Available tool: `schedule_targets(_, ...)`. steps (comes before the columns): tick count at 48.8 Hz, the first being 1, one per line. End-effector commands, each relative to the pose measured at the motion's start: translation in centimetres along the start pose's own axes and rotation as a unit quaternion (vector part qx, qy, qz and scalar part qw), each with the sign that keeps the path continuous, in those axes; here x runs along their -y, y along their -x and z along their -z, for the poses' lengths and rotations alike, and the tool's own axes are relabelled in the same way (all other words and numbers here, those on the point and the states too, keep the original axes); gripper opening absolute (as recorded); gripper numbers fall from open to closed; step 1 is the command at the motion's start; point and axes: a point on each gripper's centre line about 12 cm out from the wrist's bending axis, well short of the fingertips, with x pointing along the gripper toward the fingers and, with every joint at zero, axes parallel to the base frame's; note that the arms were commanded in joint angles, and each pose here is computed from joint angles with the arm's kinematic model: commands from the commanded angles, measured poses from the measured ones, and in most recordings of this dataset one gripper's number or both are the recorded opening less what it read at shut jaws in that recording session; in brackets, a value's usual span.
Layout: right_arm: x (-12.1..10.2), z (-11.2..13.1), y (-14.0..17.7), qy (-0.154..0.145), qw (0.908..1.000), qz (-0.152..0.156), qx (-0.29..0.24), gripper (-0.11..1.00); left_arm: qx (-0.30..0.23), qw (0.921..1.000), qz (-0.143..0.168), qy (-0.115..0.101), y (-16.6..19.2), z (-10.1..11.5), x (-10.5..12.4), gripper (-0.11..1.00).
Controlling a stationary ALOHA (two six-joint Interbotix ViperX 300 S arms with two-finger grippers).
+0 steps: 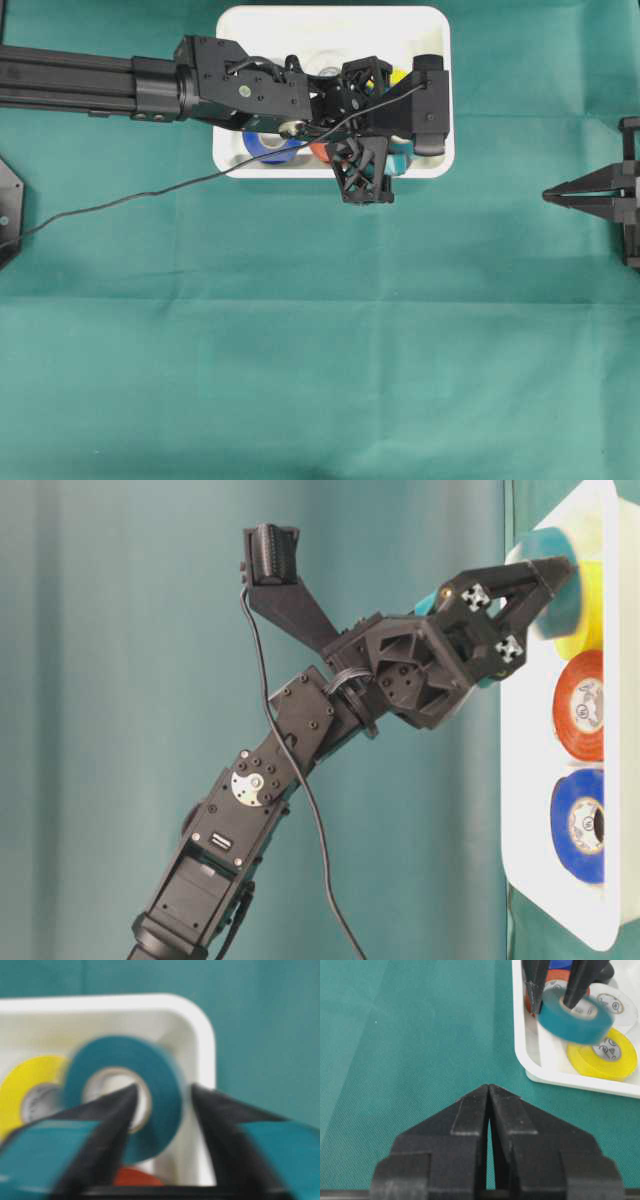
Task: Put the tape into the white case with the left arm.
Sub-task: 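Lift the teal tape and carry it into the tray's right side, then release the teal tape and withdraw the left gripper leftward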
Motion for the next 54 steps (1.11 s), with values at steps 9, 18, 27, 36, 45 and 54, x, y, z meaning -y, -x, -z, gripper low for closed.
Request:
schedule_targets(9,0.0,-0.5,0.0,0.0,1.0,0.0,0.008,-0.09,0.019,0.9998,-0.005,0.0,1.1,-1.2,-0.4,0.91)
schedule_targets(18,0.0,-0.5,0.0,0.0,1.0,0.0,0.008,-0.09,0.026,0.9997,-0.005,0.001,2.1,-1.5,-0.3,0.87)
schedule_targets(27,0.0,-0.5,0.0,0.0,1.0,0.0,0.008,-0.09,0.033,0.9994,-0.002,-0.001,4.2,-1.5,0.3,0.86)
schedule_targets(36,0.0,-0.5,0.0,0.0,1.0,0.0,0.008,-0.09,0.039,0.9992,0.004,-0.004,6.8,-0.5,1.4,0.86)
schedule_targets(45,0.0,-0.5,0.0,0.0,1.0,0.0,0.008,-0.09,0.047,0.9989,0.01,-0.005,9.4,1.1,2.4,0.86)
schedule_targets(54,0.0,-0.5,0.0,0.0,1.0,0.001,0.008,-0.1,0.064,0.9979,0.012,0.003,11.8,2.6,3.1,0.86)
